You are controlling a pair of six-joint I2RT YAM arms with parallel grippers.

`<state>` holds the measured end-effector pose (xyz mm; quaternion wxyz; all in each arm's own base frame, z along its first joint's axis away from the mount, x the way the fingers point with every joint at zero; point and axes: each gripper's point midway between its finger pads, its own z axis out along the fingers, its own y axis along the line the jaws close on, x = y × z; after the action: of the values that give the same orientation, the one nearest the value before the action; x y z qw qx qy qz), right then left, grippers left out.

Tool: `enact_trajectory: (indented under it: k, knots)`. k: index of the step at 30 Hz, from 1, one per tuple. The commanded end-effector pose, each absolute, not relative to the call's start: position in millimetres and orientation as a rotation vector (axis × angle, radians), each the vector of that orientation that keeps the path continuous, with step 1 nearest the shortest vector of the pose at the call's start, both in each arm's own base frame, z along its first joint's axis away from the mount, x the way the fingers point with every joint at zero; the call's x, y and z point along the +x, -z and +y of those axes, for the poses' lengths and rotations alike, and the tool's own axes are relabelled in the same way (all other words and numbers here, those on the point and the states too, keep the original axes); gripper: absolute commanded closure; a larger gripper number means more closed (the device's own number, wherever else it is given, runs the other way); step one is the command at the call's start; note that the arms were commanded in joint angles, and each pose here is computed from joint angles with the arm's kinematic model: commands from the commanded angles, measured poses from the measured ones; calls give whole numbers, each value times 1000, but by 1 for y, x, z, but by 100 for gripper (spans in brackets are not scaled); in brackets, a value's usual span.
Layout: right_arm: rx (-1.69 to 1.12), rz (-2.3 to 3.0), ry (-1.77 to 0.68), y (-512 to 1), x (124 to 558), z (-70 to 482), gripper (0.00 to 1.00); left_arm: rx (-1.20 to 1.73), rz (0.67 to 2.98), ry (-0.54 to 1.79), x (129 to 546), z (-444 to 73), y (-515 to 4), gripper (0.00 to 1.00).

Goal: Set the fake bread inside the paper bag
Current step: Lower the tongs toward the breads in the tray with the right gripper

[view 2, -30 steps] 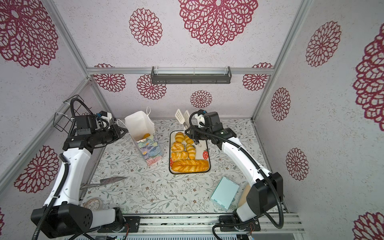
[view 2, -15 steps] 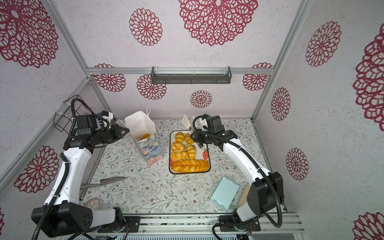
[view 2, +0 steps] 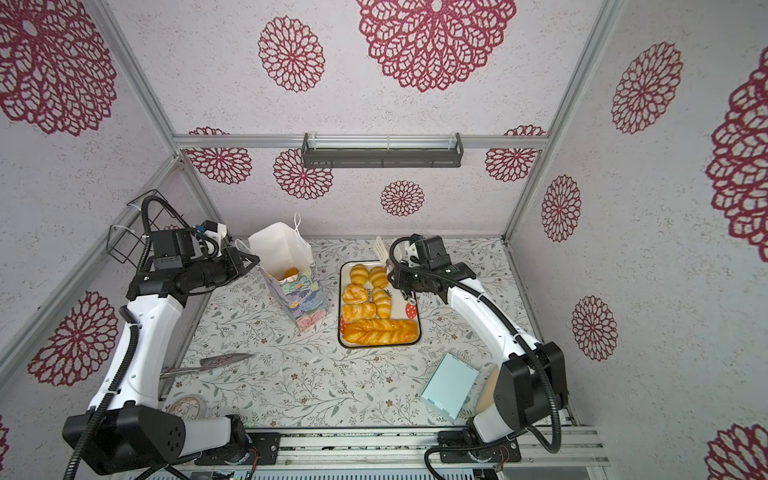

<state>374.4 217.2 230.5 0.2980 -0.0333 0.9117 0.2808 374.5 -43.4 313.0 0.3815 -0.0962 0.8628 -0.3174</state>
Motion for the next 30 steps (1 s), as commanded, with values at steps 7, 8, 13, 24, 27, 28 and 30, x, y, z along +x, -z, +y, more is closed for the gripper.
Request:
enact_trajectory:
  k: [7,8,13,24,27,28,30]
  knots:
    - [-90,2432,-665,-216,387,211,56,-224,2172,779,371,-43,-324,87]
    - [-89,2436,-662,-214,388,211,56,-228,2173,778,371,-42,-324,88]
    - [-94,2475,-647,-196,391,212,55,-227,2174,777,370,-42,-323,88]
    - [-87,2544,-611,-163,396,213,54,-229,2178,777,370,-41,-321,87]
    - [-86,2555,-600,-156,399,213,54,-231,2179,778,370,-41,-321,87]
    - [-86,2562,-596,-153,400,214,53,-230,2180,779,371,-41,-320,88]
    - [-88,2570,-594,-149,402,215,53,-230,2179,778,371,-41,-321,87]
